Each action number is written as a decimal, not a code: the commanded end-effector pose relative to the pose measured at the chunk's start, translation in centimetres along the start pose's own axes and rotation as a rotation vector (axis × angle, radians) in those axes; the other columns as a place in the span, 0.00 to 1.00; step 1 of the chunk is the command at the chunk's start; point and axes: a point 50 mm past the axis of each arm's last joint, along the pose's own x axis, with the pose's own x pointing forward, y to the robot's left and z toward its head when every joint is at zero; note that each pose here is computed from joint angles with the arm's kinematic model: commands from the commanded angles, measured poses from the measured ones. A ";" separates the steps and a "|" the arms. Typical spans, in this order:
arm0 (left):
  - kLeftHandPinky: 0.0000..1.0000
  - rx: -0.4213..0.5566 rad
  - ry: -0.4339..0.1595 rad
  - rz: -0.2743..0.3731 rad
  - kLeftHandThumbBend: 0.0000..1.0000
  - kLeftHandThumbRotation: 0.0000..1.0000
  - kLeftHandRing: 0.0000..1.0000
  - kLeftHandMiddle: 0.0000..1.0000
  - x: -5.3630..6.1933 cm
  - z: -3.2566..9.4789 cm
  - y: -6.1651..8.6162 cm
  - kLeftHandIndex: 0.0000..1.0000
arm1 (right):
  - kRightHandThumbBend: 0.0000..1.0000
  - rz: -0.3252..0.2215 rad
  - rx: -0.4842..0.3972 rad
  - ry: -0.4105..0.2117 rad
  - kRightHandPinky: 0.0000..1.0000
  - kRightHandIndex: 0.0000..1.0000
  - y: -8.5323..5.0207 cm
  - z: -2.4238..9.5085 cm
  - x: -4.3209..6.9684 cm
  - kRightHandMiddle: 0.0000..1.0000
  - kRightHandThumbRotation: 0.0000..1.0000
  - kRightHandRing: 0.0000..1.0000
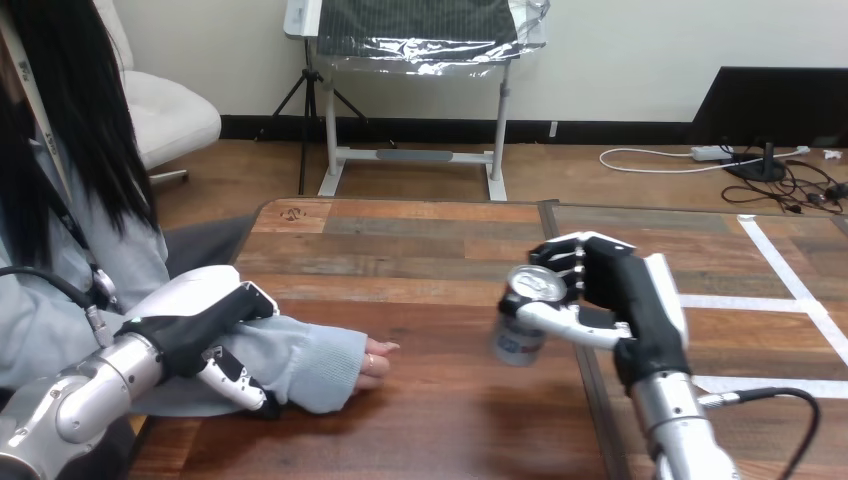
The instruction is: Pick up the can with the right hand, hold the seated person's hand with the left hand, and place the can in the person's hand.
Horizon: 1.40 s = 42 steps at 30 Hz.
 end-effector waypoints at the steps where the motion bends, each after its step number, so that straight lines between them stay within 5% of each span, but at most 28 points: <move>1: 0.25 0.013 -0.149 0.133 0.84 0.00 0.31 0.37 1.3 2.8 3.5 0.39 | 0.77 0.019 0.011 -0.140 0.35 0.49 0.7 3.3 2.9 0.48 0.00 0.40; 42: 0.23 -0.006 -0.250 0.164 0.86 0.00 0.29 0.35 2.3 5.7 4.6 0.37 | 0.79 0.115 0.026 -0.205 0.33 0.49 4.4 4.7 3.0 0.45 0.00 0.38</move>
